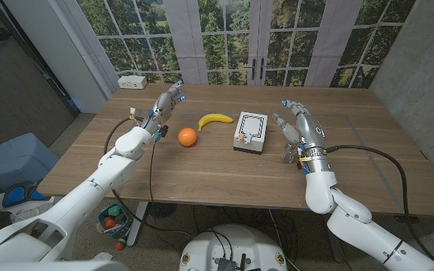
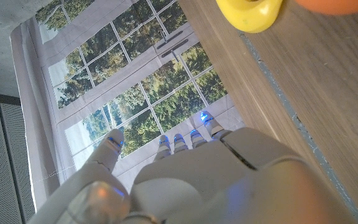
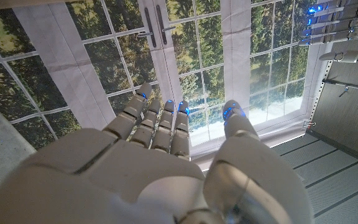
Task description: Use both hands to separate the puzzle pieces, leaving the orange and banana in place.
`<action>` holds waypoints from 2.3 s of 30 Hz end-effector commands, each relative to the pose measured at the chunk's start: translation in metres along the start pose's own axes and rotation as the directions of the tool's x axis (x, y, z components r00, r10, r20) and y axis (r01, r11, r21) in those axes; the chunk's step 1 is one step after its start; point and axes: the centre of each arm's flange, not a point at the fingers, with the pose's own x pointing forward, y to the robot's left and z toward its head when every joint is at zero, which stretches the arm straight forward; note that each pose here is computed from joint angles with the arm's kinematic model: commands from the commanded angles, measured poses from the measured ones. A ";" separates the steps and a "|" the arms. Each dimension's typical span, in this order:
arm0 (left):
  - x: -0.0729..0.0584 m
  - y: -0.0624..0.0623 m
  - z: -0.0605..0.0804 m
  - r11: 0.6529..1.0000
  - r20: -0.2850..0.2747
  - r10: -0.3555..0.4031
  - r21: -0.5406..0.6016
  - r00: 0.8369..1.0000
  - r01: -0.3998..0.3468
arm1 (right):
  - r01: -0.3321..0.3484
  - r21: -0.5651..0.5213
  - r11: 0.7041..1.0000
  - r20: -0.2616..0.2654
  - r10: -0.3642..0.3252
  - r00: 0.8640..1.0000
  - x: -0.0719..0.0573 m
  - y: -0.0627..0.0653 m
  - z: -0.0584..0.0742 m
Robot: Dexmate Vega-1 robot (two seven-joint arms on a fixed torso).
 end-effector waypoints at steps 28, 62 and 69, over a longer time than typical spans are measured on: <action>0.005 -0.006 0.007 0.999 0.043 -0.050 -0.010 0.998 0.050 | -0.028 -0.021 0.999 0.085 0.030 0.996 -0.047 0.027 0.023; -0.007 -0.006 0.012 0.999 0.049 -0.033 0.001 0.998 0.033 | -0.030 -0.106 0.994 0.117 0.042 0.992 -0.055 0.056 0.018; -0.008 -0.006 0.011 0.999 0.047 -0.032 -0.003 0.998 0.032 | -0.044 -0.124 0.991 0.122 0.059 0.991 -0.056 0.063 0.014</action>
